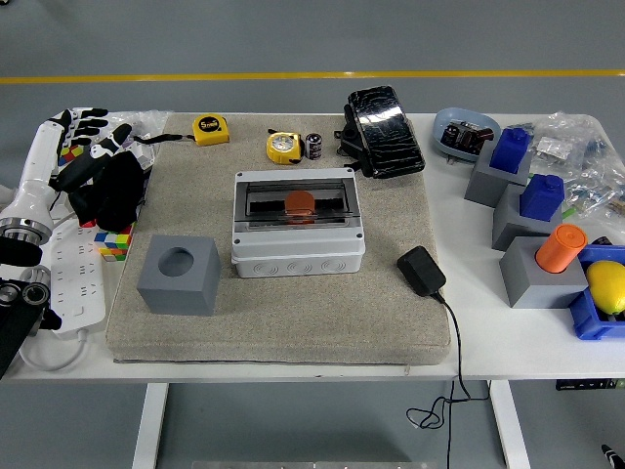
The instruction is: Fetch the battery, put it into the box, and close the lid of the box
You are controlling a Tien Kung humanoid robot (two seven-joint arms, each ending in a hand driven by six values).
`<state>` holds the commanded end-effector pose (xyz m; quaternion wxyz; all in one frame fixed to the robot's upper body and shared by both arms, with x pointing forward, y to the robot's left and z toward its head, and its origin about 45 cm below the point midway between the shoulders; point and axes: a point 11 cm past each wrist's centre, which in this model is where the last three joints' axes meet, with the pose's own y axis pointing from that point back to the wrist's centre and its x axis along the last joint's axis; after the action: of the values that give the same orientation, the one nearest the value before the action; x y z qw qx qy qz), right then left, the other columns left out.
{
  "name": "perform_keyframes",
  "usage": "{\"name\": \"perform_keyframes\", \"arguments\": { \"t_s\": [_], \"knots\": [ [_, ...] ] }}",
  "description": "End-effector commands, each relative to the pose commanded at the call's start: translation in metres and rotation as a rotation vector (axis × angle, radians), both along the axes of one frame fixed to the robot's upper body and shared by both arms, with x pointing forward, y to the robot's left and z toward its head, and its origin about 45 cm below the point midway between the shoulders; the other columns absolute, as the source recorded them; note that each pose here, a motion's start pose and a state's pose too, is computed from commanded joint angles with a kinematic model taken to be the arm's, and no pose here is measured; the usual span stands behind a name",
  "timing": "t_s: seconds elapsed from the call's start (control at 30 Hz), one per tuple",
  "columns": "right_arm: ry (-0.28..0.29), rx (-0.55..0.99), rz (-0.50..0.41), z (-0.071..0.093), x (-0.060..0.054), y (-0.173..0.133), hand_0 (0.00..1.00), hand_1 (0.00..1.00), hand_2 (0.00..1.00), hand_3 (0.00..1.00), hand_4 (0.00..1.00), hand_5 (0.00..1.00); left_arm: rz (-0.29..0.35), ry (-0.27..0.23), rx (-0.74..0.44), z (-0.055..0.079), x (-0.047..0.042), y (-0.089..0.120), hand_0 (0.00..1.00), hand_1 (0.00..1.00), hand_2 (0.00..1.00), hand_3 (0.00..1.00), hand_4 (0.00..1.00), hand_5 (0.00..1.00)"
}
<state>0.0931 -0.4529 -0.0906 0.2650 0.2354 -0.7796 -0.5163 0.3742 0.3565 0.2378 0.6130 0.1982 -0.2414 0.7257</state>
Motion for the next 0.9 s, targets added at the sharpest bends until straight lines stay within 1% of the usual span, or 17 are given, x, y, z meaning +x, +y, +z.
{"name": "perform_keyframes", "arguments": {
  "t_s": [0.13, 0.27, 0.53, 0.73, 0.77, 0.9],
  "knots": [
    [-0.001, -0.001, 0.009, 0.001, 0.003, 0.0, 0.629, 0.648, 0.645, 0.555, 0.957, 0.503, 0.004, -0.01, 0.003, 0.004, -0.0002, 0.002, 0.626, 0.727, 0.711, 0.732, 0.998, 0.81],
    [0.008, -0.002, 0.011, 0.001, 0.001, -0.001, 0.627, 0.65, 0.645, 0.555, 0.957, 0.506, 0.011, -0.012, 0.008, 0.005, -0.001, 0.004, 0.625, 0.727, 0.71, 0.731, 0.998, 0.807],
    [0.021, 0.001, 0.004, -0.002, -0.005, 0.002, 0.627, 0.649, 0.645, 0.555, 0.958, 0.505, 0.03, -0.019, 0.006, 0.007, -0.0053, 0.01, 0.623, 0.727, 0.709, 0.732, 0.998, 0.805],
    [0.022, 0.005, 0.002, -0.003, -0.005, 0.005, 0.628, 0.649, 0.648, 0.555, 0.957, 0.509, 0.028, -0.024, 0.009, 0.011, -0.0065, 0.011, 0.619, 0.725, 0.709, 0.731, 0.998, 0.804],
    [0.022, 0.005, 0.002, -0.003, -0.005, 0.005, 0.627, 0.649, 0.647, 0.557, 0.955, 0.522, 0.027, -0.024, 0.009, 0.011, -0.0068, 0.011, 0.619, 0.724, 0.708, 0.73, 0.998, 0.771],
    [0.026, 0.013, 0.006, -0.004, -0.006, 0.006, 0.627, 0.649, 0.647, 0.557, 0.955, 0.522, 0.024, -0.017, 0.014, 0.01, -0.0087, 0.012, 0.619, 0.724, 0.708, 0.73, 0.998, 0.771]
  ]
}}
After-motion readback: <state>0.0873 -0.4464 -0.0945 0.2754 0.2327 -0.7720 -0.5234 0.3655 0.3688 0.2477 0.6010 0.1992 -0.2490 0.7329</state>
